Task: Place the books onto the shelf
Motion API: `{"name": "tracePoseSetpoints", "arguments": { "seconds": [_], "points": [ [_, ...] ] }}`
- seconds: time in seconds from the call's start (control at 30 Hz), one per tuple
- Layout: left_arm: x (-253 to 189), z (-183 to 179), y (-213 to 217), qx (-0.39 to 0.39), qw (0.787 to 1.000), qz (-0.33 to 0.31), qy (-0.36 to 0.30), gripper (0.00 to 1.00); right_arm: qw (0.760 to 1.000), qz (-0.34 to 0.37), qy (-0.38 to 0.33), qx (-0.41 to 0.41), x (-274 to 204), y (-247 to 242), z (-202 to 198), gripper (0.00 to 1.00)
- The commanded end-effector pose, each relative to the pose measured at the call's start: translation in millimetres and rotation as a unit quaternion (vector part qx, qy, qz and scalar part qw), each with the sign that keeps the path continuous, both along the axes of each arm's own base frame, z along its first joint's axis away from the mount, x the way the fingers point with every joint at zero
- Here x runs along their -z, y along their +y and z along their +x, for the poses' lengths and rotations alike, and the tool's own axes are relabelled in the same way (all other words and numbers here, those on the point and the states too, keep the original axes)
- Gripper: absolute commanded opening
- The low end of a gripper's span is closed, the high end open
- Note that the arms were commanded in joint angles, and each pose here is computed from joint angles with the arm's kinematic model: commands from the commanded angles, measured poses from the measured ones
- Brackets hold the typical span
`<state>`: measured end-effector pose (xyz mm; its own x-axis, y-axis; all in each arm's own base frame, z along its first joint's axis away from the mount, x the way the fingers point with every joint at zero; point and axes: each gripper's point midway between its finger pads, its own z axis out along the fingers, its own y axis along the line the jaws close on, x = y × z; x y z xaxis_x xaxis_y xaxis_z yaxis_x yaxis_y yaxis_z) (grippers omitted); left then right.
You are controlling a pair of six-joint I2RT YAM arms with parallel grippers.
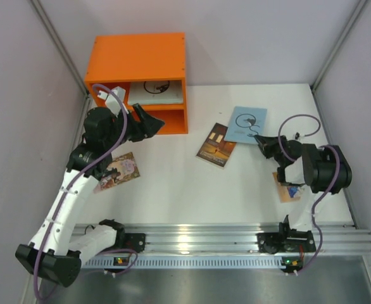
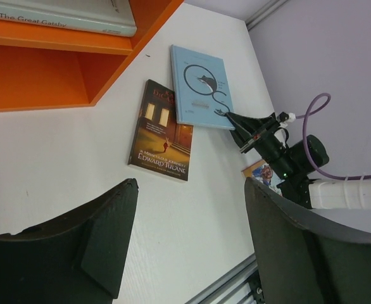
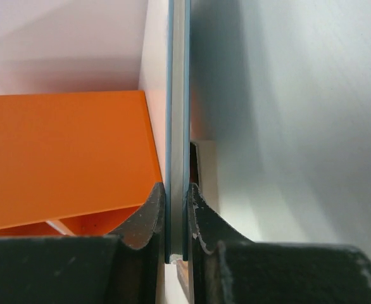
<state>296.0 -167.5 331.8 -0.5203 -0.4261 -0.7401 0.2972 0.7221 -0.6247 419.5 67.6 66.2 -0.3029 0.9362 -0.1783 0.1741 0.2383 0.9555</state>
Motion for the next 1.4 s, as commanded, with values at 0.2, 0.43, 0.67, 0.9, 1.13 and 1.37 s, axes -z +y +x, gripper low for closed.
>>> {"name": "tracePoseSetpoints", "arguments": {
  "seconds": [0.2, 0.43, 0.67, 0.9, 1.13, 1.37],
  "points": [
    [-14.9, -15.7, -7.3, 0.077, 0.996, -0.014, 0.029, 0.75, 0.984, -0.005, -0.127, -0.126, -116.3, 29.3, -42.3, 0.0],
    [2.3, -21.6, -16.5, 0.153, 0.982, -0.081, 0.071, 0.74, 0.97, -0.079, -0.099, -0.206, -147.8, 50.5, -109.2, 0.0],
    [16.6, -36.1, -34.8, 0.205, 0.969, -0.117, 0.076, 0.74, 0.949, -0.04, -0.132, -0.282, -181.6, 80.9, -173.5, 0.0],
    [38.3, -52.4, -56.4, 0.228, 0.96, -0.144, 0.078, 0.77, 0.925, 0.042, -0.172, -0.336, -212.7, 123.8, -213.8, 0.0],
    [53.5, -54.8, -61.0, 0.219, 0.956, -0.167, 0.097, 0.77, 0.91, 0.068, -0.195, -0.36, -234.2, 152.1, -224.1, 0.0],
    [56.7, -56.0, -60.4, 0.204, 0.955, -0.187, 0.103, 0.74, 0.903, 0.081, -0.202, -0.37, -241.7, 168.3, -223.9, 0.0]
  ]
}}
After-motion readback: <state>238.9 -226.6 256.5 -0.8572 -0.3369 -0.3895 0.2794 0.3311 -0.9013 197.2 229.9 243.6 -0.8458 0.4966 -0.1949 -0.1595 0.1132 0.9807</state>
